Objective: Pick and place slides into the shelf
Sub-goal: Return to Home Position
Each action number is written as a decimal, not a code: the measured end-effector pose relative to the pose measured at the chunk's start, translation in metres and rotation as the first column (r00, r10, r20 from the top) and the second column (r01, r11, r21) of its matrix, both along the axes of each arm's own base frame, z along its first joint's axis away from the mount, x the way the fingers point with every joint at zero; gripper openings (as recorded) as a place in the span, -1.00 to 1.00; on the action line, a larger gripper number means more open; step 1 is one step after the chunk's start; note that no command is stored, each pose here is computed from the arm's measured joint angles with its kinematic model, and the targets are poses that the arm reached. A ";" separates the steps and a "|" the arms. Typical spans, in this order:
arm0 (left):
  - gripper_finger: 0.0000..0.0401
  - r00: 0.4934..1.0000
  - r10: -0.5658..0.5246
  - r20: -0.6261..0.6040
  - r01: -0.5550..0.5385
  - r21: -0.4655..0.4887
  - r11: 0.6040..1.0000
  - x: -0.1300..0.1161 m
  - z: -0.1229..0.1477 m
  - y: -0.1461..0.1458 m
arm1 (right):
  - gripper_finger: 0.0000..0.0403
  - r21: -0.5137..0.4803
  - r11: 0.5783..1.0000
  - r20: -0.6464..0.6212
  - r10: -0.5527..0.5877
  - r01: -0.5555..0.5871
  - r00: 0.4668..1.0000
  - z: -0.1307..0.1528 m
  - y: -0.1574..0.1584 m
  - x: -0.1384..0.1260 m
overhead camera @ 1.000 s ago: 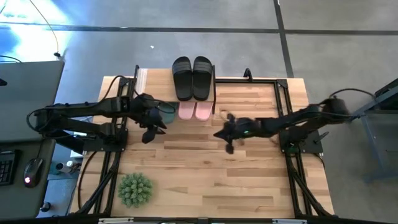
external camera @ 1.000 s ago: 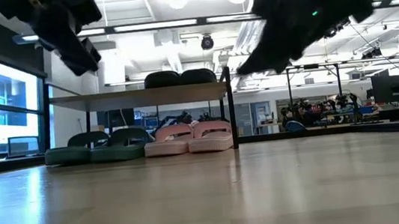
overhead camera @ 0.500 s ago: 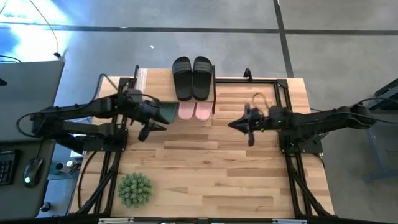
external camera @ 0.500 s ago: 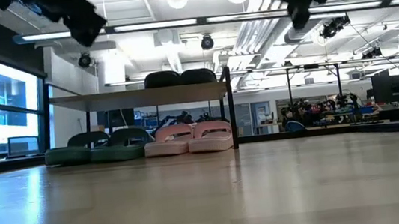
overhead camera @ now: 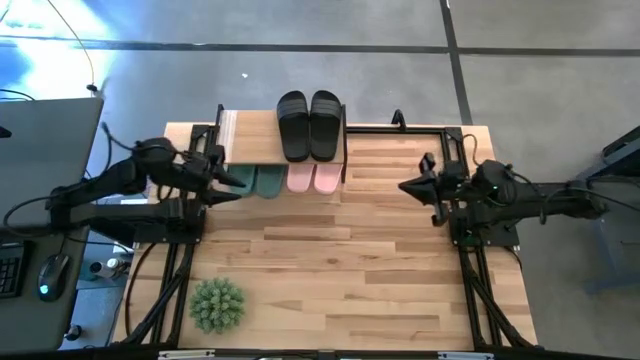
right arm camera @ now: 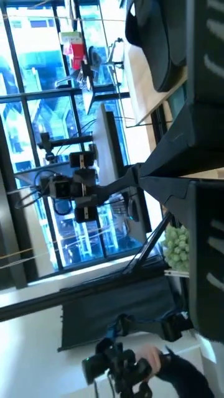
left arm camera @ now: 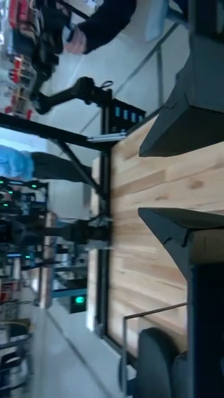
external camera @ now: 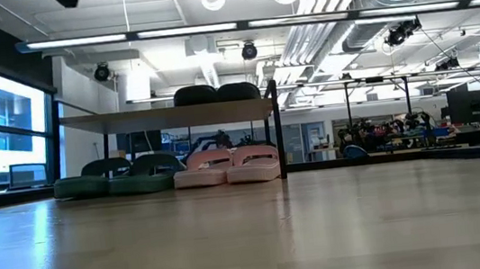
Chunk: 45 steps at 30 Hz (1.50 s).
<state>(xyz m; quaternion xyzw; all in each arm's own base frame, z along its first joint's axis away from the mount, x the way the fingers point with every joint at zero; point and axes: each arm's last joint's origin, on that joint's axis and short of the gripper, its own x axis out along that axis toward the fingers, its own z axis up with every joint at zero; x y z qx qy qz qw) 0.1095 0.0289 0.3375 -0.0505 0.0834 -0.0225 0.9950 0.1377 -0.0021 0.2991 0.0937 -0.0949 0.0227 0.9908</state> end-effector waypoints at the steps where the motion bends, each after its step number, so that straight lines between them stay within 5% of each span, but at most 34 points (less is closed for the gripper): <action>1: -0.37 1.000 0.001 0.015 -0.001 0.004 1.000 -0.004 0.001 -0.001 | -1.00 0.006 1.000 0.002 -0.005 0.005 1.000 0.001 0.000 -0.004; 14: -0.37 0.990 0.113 0.086 -0.115 0.020 0.993 -0.052 0.002 -0.016 | -1.00 0.018 0.998 0.015 -0.061 0.061 0.998 0.002 -0.001 -0.037; 45: -0.37 0.956 0.212 0.204 -0.223 0.035 0.974 -0.119 -0.015 -0.038 | -1.00 0.026 0.997 0.109 -0.076 0.073 0.991 -0.004 0.000 -0.096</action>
